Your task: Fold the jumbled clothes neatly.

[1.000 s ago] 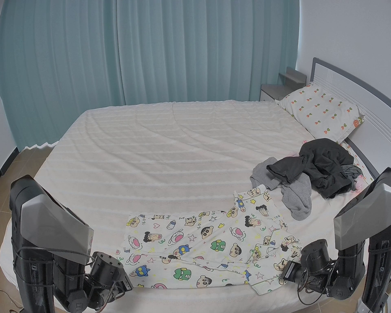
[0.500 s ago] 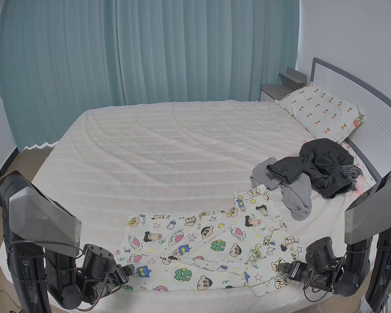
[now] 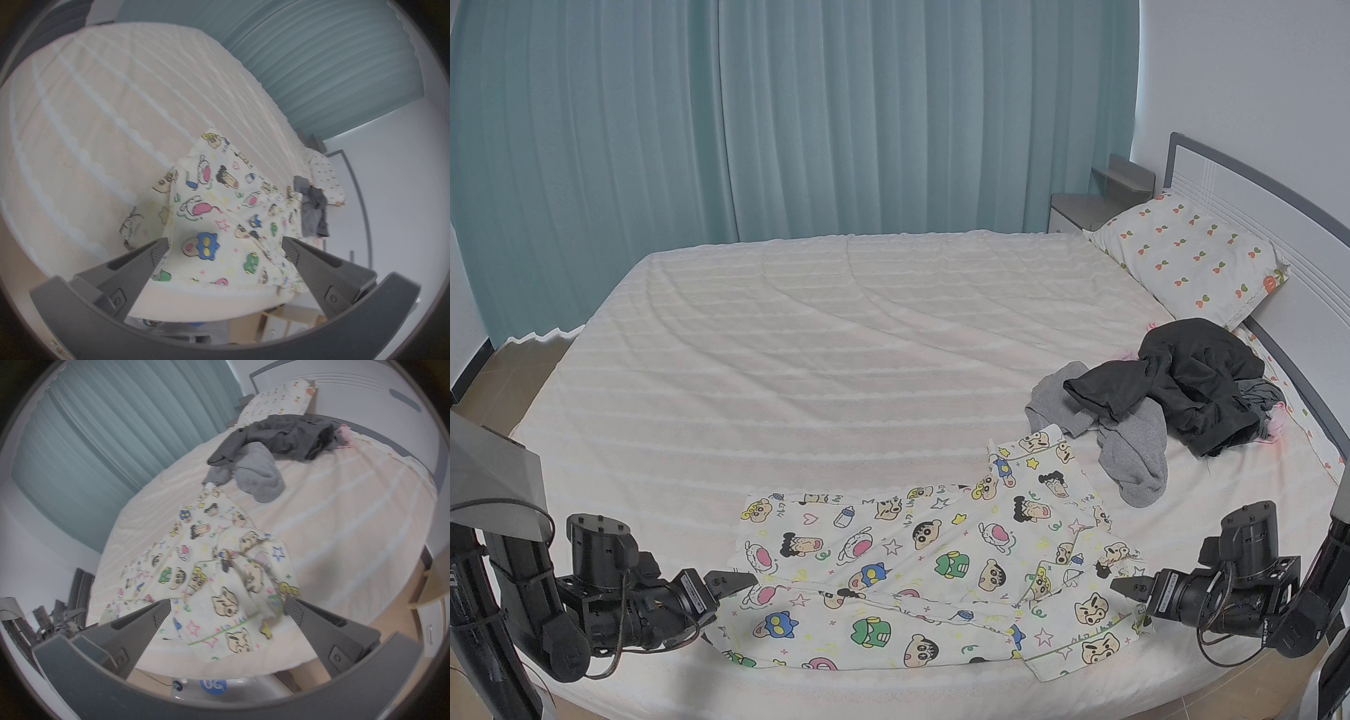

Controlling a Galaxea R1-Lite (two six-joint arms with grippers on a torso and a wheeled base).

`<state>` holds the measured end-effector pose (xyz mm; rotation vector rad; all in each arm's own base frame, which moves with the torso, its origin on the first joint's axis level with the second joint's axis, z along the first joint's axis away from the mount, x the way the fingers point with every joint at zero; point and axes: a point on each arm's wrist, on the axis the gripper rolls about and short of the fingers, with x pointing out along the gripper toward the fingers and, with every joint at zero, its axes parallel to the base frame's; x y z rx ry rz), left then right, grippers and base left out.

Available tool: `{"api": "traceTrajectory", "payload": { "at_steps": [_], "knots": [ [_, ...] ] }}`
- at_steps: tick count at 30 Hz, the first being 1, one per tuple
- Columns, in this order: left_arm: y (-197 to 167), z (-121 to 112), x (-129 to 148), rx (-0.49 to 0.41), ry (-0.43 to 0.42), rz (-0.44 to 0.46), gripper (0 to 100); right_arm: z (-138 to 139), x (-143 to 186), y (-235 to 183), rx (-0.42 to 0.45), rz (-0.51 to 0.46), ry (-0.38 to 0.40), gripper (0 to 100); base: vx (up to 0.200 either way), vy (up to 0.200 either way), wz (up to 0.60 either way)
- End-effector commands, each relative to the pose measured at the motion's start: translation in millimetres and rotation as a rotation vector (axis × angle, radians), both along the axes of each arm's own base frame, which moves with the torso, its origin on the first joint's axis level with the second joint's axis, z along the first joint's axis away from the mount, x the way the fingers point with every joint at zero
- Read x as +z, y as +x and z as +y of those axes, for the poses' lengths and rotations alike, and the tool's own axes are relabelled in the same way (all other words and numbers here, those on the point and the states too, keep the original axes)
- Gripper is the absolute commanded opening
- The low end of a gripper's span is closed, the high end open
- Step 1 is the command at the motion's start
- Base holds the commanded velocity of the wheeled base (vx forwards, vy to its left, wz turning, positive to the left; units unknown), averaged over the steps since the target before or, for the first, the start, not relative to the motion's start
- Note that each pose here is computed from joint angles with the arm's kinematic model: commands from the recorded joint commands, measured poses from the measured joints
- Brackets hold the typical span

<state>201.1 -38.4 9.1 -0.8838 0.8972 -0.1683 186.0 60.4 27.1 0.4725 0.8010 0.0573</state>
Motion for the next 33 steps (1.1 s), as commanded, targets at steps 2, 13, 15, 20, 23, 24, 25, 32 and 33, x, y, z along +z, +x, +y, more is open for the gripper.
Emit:
{"api": "traceTrajectory", "payload": {
  "at_steps": [2,13,15,20,23,24,25,32,33],
  "knots": [
    [3,23,7,-0.031,-0.150,-0.024,100,2,-10,49,0.094,-0.047,-0.013,100,0.000,0.000,0.00],
    [4,30,7,-0.061,-0.205,-0.038,100,7,-52,65,0.198,0.000,-0.035,100,0.000,0.000,0.00],
    [3,30,7,-0.061,-0.206,-0.035,100,9,-51,63,0.208,-0.021,-0.033,100,0.000,0.000,0.00],
    [2,30,7,-0.063,-0.202,-0.036,100,10,-52,62,0.214,-0.022,-0.034,100,0.000,0.000,0.00],
    [2,30,7,-0.063,-0.202,-0.036,100,10,-52,61,0.219,-0.020,-0.031,100,0.000,0.000,0.00],
    [2,30,7,-0.063,-0.202,-0.034,100,12,-52,61,0.228,-0.020,-0.030,100,0.000,0.000,0.00],
    [2,30,7,-0.063,-0.201,-0.034,100,14,-53,61,0.238,-0.022,-0.027,100,0.000,0.000,0.00],
    [2,30,7,-0.064,-0.200,-0.035,100,19,-68,70,0.252,-0.002,-0.032,100,0.000,0.000,0.00],
    [2,30,7,-0.064,-0.200,-0.035,100,19,-68,71,0.251,-0.002,-0.033,100,0.000,0.000,0.00]
  ]
}}
